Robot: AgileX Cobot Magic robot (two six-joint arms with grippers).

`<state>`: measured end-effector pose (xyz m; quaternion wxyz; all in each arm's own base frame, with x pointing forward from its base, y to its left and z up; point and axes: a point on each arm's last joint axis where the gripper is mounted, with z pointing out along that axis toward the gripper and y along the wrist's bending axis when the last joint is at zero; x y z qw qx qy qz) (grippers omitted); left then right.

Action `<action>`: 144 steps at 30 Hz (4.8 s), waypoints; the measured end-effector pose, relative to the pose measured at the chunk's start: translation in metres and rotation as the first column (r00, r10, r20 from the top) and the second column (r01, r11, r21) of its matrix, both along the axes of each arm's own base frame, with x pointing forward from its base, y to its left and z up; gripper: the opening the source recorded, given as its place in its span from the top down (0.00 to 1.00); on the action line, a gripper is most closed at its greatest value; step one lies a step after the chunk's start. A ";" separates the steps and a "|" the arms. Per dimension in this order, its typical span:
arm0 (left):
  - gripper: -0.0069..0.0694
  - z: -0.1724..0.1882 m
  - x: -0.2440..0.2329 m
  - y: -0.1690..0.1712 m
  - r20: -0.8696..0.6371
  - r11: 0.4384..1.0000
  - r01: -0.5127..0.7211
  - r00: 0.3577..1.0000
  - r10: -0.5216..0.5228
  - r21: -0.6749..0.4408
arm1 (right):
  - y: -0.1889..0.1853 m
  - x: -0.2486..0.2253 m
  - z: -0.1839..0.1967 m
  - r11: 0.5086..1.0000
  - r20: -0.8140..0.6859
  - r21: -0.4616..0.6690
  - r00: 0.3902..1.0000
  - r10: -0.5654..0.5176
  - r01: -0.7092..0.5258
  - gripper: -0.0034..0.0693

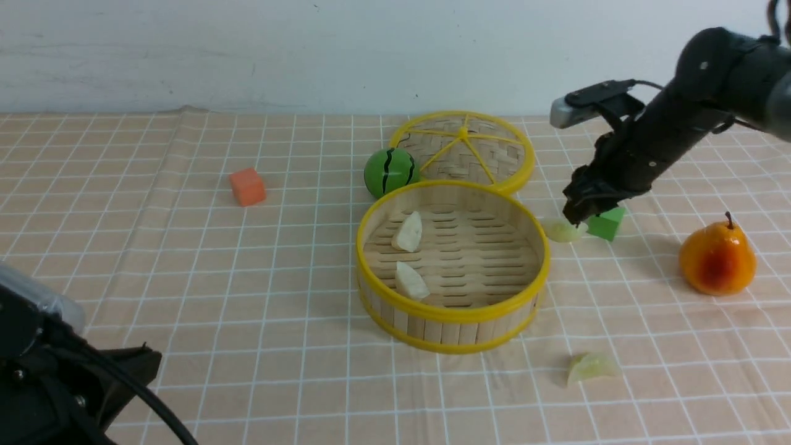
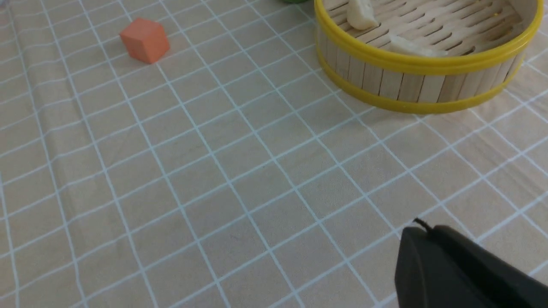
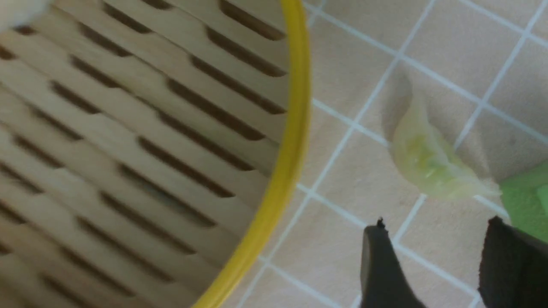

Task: Put the dumplings into the steamer on the table with the brown tablecloth.
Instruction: 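Reach for and grasp a dumpling lying on the table beside the steamer, then place the dumpling in the bamboo steamer basket with the right gripper, then reach for and grasp a dumpling lying on the table beside the steamer, then place the dumpling in the bamboo steamer basket with the right gripper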

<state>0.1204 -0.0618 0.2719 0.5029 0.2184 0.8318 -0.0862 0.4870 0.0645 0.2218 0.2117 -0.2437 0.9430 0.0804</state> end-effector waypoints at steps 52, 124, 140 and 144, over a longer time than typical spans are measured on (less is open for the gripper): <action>0.91 -0.010 0.009 -0.004 -0.080 0.999 -0.049 0.996 0.048 -0.012 | 0.112 0.012 -0.032 0.969 0.009 0.228 0.995 0.101 -0.100 0.61; 0.84 -0.014 0.006 -0.004 -0.176 0.991 -0.107 0.980 0.092 -0.081 | 0.085 -0.137 0.049 0.963 0.345 0.212 0.935 0.085 -0.165 0.59; 0.82 -0.014 0.006 -0.004 -0.176 0.991 -0.107 0.980 0.092 -0.082 | 0.113 -0.100 -0.044 0.978 0.356 0.171 0.933 0.052 -0.120 0.40; 0.81 -0.014 0.006 -0.004 -0.176 0.991 -0.107 0.980 0.092 -0.082 | 0.113 -0.101 -0.034 0.973 0.365 0.207 0.931 0.018 -0.100 0.20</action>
